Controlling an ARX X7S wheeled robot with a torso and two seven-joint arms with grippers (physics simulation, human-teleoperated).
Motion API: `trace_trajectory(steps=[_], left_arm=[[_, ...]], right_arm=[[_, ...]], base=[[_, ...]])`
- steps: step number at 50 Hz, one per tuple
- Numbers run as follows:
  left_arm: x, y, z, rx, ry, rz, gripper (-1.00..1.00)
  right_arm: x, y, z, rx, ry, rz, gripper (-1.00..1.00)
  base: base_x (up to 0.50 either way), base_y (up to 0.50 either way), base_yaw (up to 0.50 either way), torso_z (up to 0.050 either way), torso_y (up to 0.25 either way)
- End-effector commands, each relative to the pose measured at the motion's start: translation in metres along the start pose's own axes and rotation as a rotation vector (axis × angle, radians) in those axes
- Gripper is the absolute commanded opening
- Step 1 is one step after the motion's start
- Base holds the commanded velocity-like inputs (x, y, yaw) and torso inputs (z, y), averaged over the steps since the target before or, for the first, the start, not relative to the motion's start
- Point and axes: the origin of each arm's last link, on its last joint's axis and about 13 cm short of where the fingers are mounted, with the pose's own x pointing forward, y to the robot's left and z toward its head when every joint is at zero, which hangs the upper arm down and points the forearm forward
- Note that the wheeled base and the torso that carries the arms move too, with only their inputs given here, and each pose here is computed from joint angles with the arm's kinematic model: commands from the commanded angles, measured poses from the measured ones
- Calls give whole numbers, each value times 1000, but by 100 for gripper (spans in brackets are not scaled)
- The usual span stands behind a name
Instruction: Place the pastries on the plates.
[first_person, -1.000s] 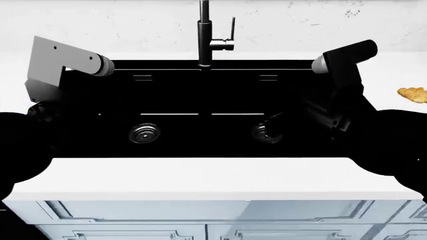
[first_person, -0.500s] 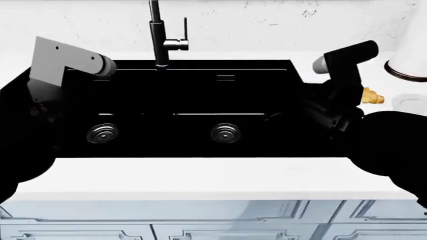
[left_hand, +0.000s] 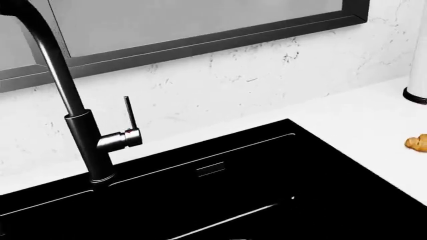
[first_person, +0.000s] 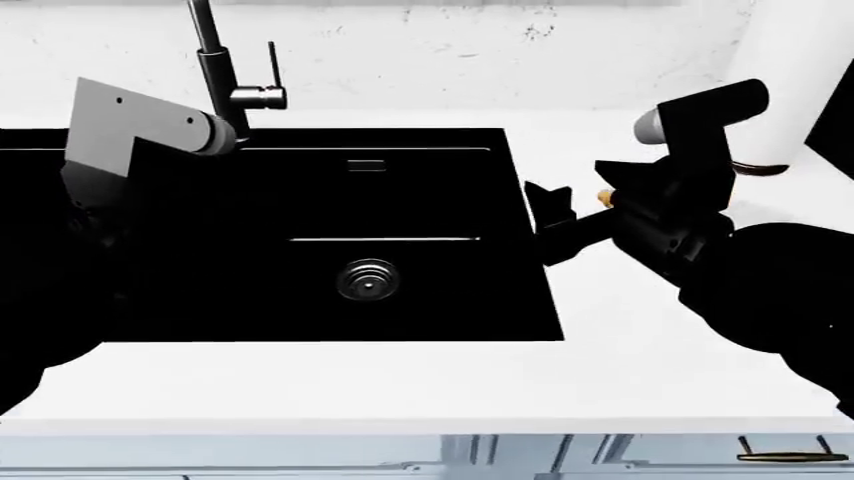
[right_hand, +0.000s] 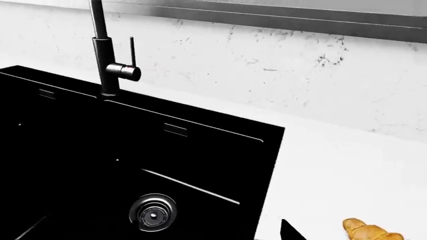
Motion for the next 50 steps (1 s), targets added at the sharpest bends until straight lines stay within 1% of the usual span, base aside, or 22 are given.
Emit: trace_trajectory(steps=[1,9,13,19,26,39,50], left_arm=[[0,1,-2,-1,0,3,100],[0,1,-1,1,-1,3,100],[0,0,0,3,-1,3,100],[-1,7,4,3,-4,1,100],[0,7,2,2,-3,-1,100],[1,-2,-2,-2,1,2,100],[0,-2,-2,-2,0,4,100]], right_arm=[[0,-1,-1,4,-10,-6,100],[0,-2,-1,-1,-14,-9,100],[0,-2,-1,-1,-15,-6,100],[0,-3,-2,-2,-13,-6,100],[3,-3,-5,-4,-11,0,100],[4,-3,-7,-2,-5,3,100],[2,-3,-7,-2,0,-1,100]], base=[[272,-411,0,0,0],[288,-384,0,0,0],[301,-192,0,0,0],[301,-125,0,0,0],[299,-199,0,0,1],[300,-245,0,0,2],[278,-170,0,0,2]])
